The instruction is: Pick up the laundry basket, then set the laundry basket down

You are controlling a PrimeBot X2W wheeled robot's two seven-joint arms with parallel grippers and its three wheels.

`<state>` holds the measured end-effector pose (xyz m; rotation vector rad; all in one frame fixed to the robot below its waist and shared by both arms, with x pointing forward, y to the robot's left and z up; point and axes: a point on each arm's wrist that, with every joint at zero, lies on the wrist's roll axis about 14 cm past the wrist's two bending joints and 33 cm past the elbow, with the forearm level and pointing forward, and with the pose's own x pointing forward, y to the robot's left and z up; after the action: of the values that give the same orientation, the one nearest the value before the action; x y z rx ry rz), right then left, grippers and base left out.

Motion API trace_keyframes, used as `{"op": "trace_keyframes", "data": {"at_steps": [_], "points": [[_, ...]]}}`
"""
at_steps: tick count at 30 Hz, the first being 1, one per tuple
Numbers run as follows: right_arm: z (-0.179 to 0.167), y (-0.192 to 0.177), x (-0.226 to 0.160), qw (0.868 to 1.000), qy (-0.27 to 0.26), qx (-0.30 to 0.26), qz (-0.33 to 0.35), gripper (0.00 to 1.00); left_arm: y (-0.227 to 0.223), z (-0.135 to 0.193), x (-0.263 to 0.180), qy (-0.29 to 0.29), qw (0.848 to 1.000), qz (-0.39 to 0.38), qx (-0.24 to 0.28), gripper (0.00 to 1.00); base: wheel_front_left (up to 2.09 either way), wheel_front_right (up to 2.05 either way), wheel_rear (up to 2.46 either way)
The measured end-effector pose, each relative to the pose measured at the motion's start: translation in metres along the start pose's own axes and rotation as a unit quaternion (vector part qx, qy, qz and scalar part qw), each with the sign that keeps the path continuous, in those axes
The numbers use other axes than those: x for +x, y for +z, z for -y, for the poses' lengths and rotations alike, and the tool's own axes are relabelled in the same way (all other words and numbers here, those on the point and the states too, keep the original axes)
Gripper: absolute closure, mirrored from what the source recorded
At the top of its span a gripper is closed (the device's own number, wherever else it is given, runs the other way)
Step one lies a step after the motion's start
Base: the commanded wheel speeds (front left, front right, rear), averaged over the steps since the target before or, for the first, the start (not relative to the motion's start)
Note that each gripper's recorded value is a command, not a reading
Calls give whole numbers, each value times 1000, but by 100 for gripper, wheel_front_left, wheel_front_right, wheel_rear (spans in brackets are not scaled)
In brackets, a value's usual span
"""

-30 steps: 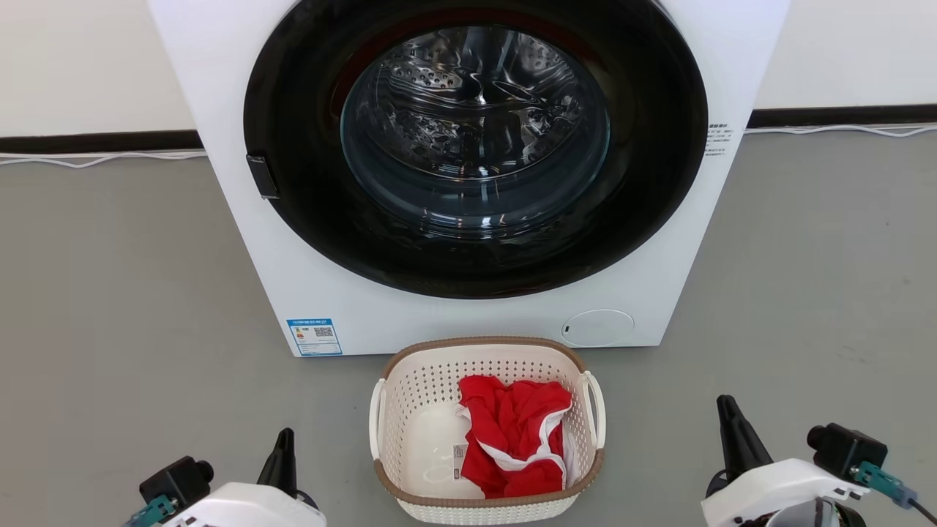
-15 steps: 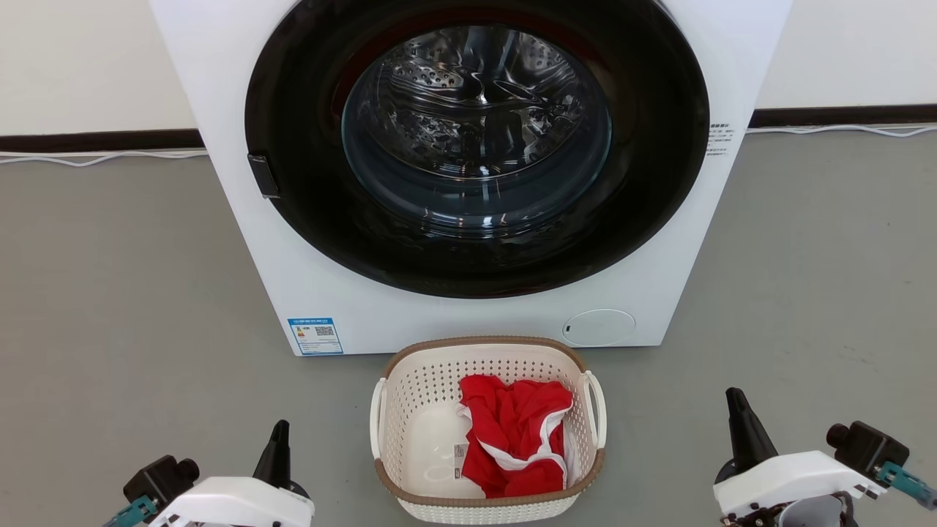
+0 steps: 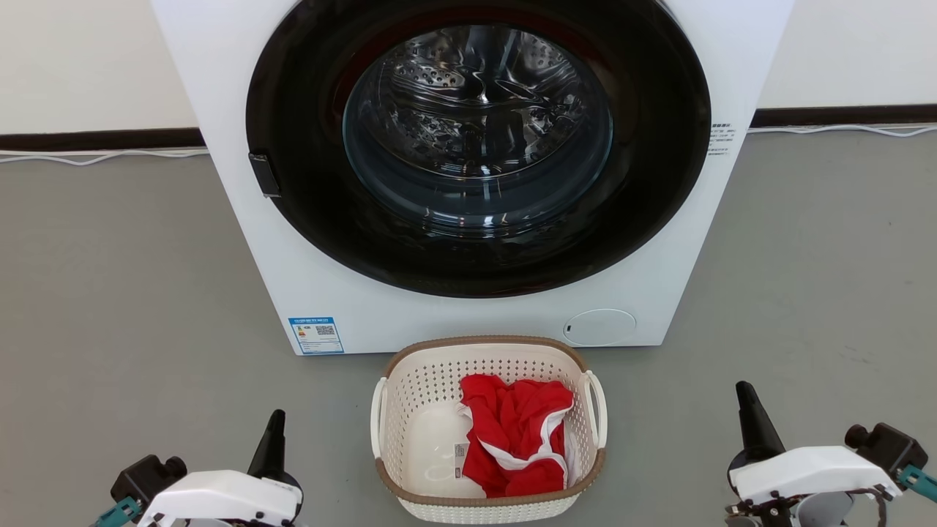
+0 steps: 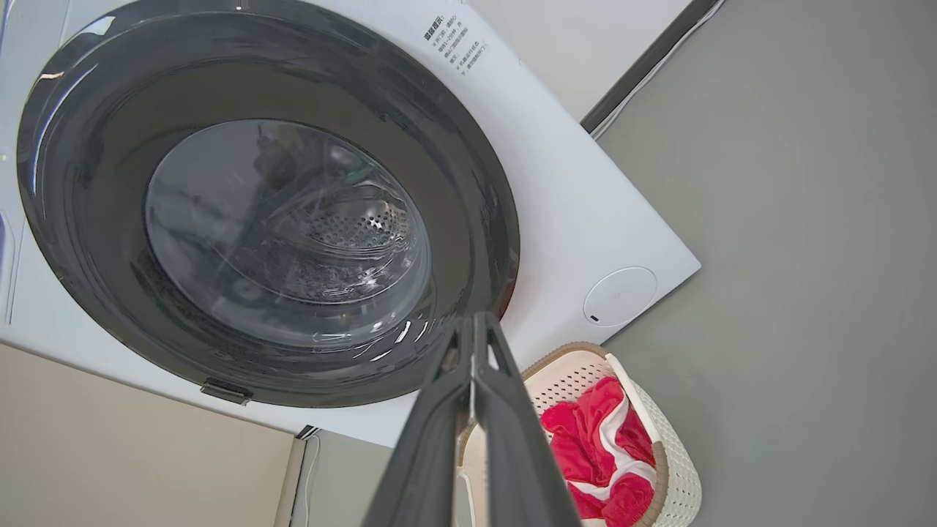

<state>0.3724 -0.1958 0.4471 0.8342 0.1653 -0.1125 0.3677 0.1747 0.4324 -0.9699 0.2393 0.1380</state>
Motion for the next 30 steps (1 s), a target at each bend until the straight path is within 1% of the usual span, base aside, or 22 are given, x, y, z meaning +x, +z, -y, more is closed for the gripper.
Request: {"op": "trace_keyframes", "data": {"at_steps": [16,18,30], "points": [[-5,8,2,995,8,98,7,100,9,8,1,-16,996,3,-83,100,0,0,0],[-6,11,2,993,9,117,9,100,10,9,1,-21,995,3,-97,100,0,0,0],[-11,18,3,982,20,189,14,100,18,17,1,-39,987,5,-156,100,0,0,0]]}}
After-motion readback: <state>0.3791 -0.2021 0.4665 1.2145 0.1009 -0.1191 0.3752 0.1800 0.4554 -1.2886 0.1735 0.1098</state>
